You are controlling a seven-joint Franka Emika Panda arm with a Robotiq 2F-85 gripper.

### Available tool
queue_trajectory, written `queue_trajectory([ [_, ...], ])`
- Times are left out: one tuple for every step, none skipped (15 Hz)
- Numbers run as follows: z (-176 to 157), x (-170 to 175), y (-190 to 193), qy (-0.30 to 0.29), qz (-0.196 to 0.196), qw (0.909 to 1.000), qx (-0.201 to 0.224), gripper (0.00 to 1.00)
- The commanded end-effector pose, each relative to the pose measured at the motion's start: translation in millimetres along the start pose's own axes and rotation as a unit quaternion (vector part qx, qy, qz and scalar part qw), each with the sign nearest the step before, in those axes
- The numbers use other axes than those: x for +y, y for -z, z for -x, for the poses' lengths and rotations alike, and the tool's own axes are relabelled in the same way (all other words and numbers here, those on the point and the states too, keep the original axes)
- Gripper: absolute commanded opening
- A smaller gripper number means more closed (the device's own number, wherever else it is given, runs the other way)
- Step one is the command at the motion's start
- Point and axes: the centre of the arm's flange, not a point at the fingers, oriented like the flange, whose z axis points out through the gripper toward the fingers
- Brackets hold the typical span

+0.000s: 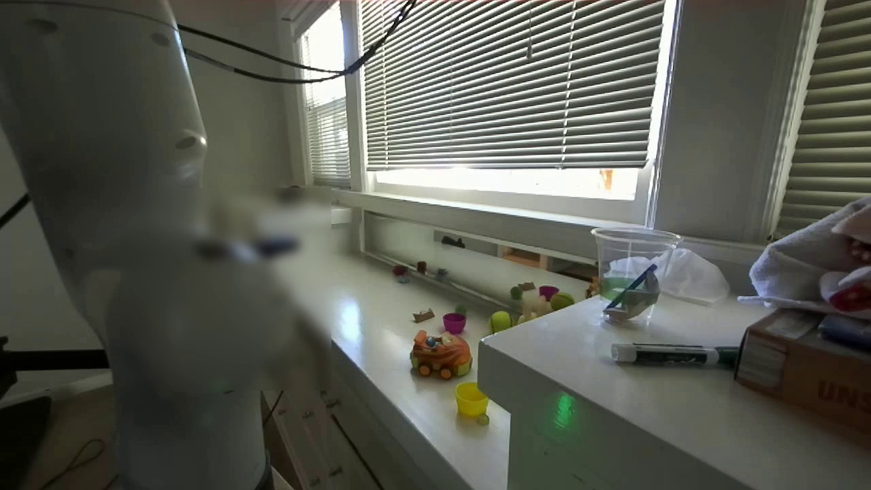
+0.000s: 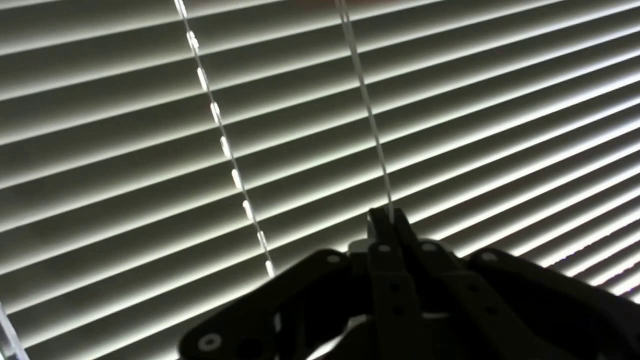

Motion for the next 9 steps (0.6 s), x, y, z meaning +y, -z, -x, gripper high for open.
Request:
queue_trajectory([
  [-34.0, -2.8, -12.8, -0.007, 0.016, 0.9996, 0.023, 0.00],
  [-41.9, -0.7, -12.8, -0.008, 0.022, 0.9993, 0.030, 0.00],
  [-46.6, 3.4, -13.2, -0.008, 0.027, 0.9990, 0.036, 0.00],
  [-54.0, 7.0, -12.7, -0.009, 0.033, 0.9985, 0.043, 0.00],
  [-59.8, 12.6, -12.3, -0.009, 0.041, 0.9979, 0.050, 0.00],
  [-65.7, 18.1, -11.3, -0.009, 0.049, 0.9972, 0.056, 0.00],
  [-70.3, 24.8, -11.0, -0.007, 0.059, 0.9963, 0.062, 0.00],
  [-76.1, 31.3, -9.9, -0.004, 0.071, 0.9952, 0.068, 0.00],
  [-79.2, 39.1, -8.3, -0.004, 0.081, 0.9941, 0.072, 0.00],
])
